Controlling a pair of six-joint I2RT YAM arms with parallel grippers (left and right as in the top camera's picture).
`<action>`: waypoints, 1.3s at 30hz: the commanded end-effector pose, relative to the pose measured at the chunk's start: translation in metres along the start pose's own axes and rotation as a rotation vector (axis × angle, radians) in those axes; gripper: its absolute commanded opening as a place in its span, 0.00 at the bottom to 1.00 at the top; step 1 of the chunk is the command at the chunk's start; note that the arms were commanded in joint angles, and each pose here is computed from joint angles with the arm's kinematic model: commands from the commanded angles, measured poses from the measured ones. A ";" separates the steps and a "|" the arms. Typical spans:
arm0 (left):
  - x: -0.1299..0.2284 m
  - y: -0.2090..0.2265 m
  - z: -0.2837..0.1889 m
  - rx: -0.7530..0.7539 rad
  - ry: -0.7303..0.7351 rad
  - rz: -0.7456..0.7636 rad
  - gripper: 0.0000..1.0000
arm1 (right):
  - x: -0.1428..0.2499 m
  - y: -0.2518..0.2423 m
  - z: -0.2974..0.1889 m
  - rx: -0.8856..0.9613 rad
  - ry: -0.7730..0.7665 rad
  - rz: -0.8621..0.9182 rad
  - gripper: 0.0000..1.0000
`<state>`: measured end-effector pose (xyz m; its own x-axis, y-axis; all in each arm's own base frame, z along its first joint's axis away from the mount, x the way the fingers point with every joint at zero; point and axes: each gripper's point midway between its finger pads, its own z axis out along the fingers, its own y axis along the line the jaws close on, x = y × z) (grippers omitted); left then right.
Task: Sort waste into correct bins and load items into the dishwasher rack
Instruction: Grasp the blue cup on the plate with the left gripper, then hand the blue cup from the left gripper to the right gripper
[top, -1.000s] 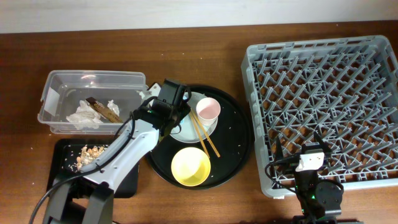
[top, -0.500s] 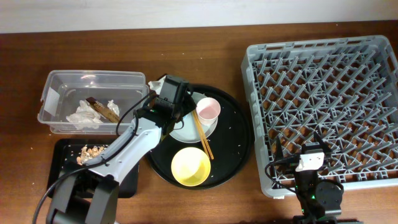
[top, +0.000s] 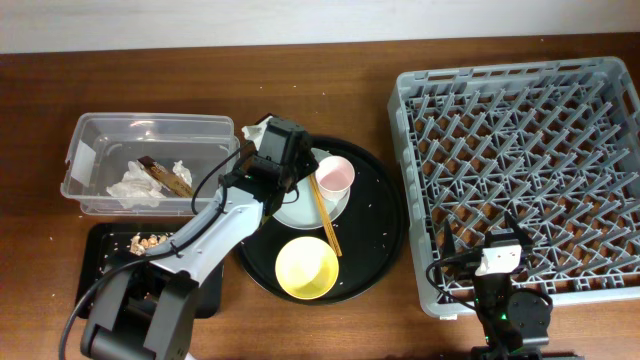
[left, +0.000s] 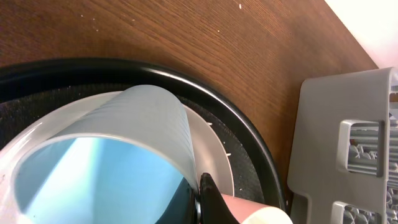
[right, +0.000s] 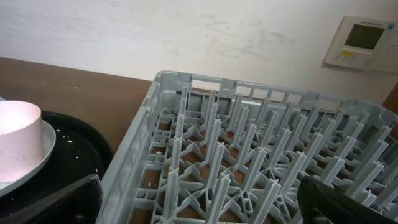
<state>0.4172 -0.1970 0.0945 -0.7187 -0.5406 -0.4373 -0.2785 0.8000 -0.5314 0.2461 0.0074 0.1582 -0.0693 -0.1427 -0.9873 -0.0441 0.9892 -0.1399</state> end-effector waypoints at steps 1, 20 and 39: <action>-0.006 -0.004 -0.009 0.012 -0.011 0.001 0.01 | 0.003 0.000 0.000 0.001 0.004 -0.003 0.98; -0.032 -0.062 -0.298 1.200 0.408 0.358 0.01 | -0.013 0.024 -0.002 -0.147 -0.055 0.140 0.98; 0.051 -0.105 -0.312 1.303 0.673 0.469 0.01 | -0.191 0.134 -0.095 -1.178 0.321 0.527 0.98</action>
<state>0.2223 -0.2171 0.3505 -0.8506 0.1529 -0.5030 0.4962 -0.0829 -0.8643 0.1650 0.1613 0.3263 -0.5957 0.0996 -0.7970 -0.7238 0.3637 0.5864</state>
